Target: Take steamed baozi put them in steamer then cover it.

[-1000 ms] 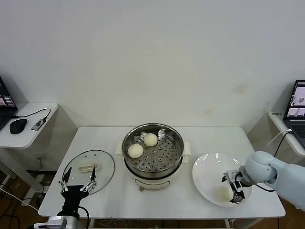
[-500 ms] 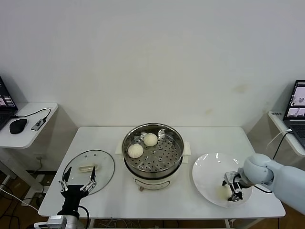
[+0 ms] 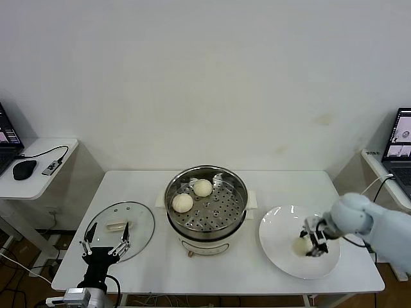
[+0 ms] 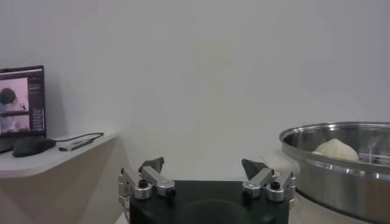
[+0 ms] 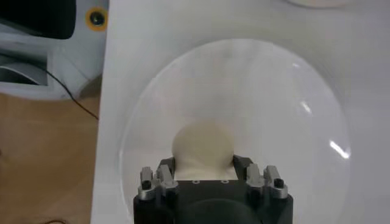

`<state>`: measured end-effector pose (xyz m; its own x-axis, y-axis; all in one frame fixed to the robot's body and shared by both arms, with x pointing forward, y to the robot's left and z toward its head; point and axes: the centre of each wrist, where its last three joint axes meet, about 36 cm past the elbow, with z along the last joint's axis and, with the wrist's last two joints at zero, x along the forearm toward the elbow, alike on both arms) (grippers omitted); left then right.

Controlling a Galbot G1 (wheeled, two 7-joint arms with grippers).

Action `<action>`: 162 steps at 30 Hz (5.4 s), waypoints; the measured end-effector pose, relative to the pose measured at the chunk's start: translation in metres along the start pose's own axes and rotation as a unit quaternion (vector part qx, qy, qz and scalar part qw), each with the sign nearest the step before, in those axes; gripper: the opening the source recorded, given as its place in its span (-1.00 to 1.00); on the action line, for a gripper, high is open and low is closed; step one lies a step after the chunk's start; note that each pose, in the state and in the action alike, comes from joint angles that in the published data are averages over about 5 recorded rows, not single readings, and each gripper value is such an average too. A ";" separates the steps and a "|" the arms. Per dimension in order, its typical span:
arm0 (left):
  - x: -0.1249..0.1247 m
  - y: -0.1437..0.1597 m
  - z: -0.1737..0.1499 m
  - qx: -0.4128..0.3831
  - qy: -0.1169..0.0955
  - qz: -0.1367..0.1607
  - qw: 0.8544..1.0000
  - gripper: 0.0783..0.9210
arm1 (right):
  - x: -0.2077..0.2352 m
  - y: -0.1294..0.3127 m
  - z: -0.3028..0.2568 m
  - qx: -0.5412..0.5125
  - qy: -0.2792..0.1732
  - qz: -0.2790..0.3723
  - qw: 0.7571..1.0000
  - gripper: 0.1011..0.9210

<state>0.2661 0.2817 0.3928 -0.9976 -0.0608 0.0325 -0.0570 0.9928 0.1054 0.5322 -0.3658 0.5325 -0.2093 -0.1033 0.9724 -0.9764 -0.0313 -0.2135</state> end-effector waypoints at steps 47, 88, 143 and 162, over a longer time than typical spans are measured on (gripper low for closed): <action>-0.002 -0.003 -0.008 0.016 -0.020 -0.021 0.999 0.77 | 0.025 -0.083 -0.317 0.515 -0.112 0.024 0.850 0.24; -0.006 -0.003 -0.005 0.006 -0.018 -0.008 1.000 0.77 | 0.087 -0.098 -0.202 0.289 -0.059 0.086 0.952 0.76; -0.003 -0.001 0.008 -0.008 -0.001 -0.004 1.000 0.77 | -0.065 0.012 0.070 -0.027 0.071 -0.014 0.997 0.62; -0.001 -0.004 0.002 -0.008 -0.007 -0.001 1.000 0.77 | -0.062 0.009 0.066 -0.027 0.066 -0.012 0.997 0.13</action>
<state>0.2673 0.2776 0.3905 -0.9980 -0.0610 0.0175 -0.0584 0.9908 0.1222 0.5400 -0.4255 0.4637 -0.1868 0.0291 0.9820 -0.9820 0.0222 -0.1875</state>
